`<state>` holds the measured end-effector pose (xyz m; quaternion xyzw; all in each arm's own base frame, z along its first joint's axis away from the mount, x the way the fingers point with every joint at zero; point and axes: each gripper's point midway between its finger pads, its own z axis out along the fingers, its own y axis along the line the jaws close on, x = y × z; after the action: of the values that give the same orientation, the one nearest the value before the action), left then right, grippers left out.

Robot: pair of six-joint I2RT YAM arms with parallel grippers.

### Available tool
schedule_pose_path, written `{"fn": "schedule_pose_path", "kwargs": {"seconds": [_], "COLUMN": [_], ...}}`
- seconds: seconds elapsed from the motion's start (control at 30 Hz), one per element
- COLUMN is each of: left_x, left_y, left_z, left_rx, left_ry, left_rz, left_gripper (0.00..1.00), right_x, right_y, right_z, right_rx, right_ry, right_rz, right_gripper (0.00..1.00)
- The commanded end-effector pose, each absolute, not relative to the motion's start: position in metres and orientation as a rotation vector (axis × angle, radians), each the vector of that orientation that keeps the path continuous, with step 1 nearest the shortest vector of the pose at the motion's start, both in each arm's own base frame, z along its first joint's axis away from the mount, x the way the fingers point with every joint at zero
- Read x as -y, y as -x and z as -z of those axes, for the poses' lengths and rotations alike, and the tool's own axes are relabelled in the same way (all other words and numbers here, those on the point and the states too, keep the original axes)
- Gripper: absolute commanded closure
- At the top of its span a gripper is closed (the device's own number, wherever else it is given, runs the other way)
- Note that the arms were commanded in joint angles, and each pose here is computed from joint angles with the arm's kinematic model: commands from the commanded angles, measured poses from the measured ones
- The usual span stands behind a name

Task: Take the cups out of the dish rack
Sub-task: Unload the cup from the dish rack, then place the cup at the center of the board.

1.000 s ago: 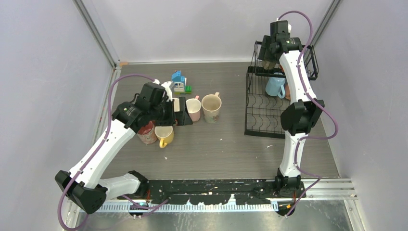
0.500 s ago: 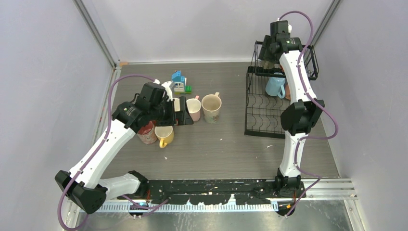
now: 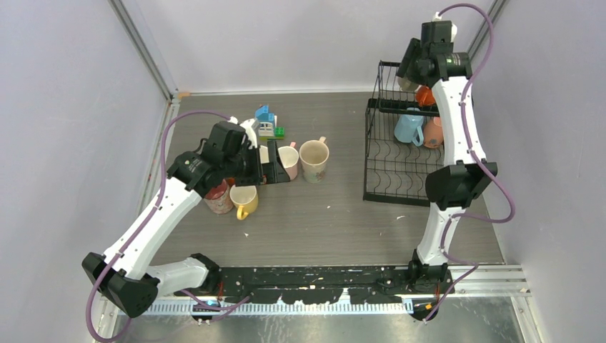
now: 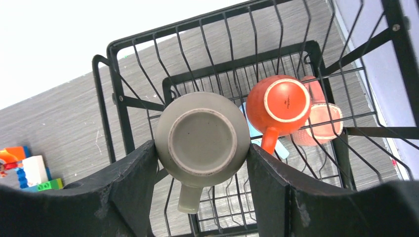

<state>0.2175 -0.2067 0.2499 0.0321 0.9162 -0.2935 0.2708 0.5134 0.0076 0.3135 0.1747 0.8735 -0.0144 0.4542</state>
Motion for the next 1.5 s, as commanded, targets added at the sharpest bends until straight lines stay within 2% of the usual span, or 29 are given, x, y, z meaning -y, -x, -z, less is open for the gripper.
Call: {"fn": "schedule_pose_path", "kwargs": {"seconds": [0.0, 0.37, 0.63, 1.1, 1.47], "left_x": [0.217, 0.223, 0.232, 0.247, 0.252], "left_y": [-0.224, -0.239, -0.249, -0.252, -0.25], "left_z": [-0.27, -0.301, -0.327, -0.366, -0.365], "left_rx": [-2.381, -2.244, -2.123, -1.899, -1.844], "left_ry": [-0.097, -0.108, -0.117, -0.097, 0.032], "left_rz": [0.862, 0.898, 0.962, 1.143, 1.302], "left_gripper": [0.0, 0.0, 0.0, 0.0, 0.13], "right_x": [-0.009, -0.046, -0.114, -0.248, -0.306], "right_y": [-0.499, -0.455, -0.417, -0.349, -0.32], "right_z": [-0.383, -0.411, -0.417, -0.411, -0.387], "right_rx": [-1.974, -1.942, -1.919, -1.93, -1.939], "right_ry": [-0.441, -0.413, -0.326, -0.154, -0.164], "right_rz": [-0.048, -0.329, -0.739, -1.256, -1.567], "right_gripper": [0.65, 0.66, 0.66, 0.66, 0.66]}}
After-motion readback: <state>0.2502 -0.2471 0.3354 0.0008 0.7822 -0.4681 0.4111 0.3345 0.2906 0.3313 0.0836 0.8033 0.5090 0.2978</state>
